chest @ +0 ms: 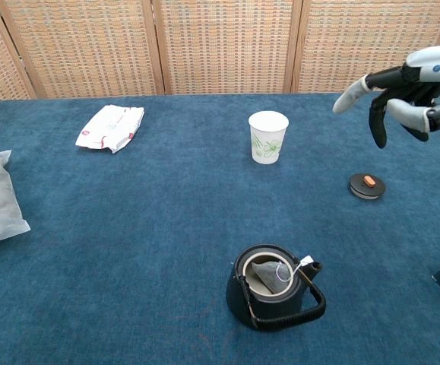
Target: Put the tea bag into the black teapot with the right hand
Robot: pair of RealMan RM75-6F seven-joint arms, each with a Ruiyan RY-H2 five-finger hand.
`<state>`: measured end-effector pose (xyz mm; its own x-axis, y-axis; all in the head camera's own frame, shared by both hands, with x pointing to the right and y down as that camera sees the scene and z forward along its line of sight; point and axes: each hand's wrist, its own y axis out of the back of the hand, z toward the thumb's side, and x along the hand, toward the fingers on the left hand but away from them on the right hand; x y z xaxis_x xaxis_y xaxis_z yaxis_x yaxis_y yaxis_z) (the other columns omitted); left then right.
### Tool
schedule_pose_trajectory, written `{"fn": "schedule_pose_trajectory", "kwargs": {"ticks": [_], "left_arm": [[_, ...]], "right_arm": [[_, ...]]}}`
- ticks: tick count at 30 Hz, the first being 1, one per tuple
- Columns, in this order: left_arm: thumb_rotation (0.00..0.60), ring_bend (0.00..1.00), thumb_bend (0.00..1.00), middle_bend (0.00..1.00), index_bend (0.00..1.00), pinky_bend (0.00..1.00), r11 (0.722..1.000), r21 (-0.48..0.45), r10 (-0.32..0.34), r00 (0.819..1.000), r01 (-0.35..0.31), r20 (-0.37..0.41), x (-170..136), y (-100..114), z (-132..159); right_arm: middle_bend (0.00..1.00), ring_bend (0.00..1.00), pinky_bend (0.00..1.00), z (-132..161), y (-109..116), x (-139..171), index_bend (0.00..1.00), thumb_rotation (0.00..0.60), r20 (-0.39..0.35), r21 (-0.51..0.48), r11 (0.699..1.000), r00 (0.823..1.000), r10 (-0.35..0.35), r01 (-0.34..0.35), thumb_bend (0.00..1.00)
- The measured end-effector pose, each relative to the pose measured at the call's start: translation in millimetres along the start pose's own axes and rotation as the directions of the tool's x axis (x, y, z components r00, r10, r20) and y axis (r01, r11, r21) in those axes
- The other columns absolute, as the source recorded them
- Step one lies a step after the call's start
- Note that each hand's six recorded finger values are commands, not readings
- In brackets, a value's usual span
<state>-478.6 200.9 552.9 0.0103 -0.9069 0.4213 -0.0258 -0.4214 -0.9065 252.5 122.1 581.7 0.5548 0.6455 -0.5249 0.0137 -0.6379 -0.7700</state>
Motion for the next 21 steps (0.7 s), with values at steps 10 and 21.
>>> {"fn": "schedule_pose_trajectory", "kwargs": {"ticks": [10,21], "left_arm": [[0.6,0.0,0.32,0.0,0.0,0.0,1.0,-0.016,0.006,1.0,-0.006,-0.007,-1,-2,-1],[0.6,0.0,0.32,0.0,0.0,0.0,0.999,-0.035,0.005,1.0,-0.004,0.018,-6,-2,6]], "right_arm": [[0.41,0.47,0.74,-30,3,24,0.2,0.388,0.154,0.077,0.981,0.97,-0.188,0.178,0.8],[0.24,0.24,0.52,-53,-4,56,0.2,0.391,0.283,0.142,0.959,0.918,-0.277,0.246,0.71]]}}
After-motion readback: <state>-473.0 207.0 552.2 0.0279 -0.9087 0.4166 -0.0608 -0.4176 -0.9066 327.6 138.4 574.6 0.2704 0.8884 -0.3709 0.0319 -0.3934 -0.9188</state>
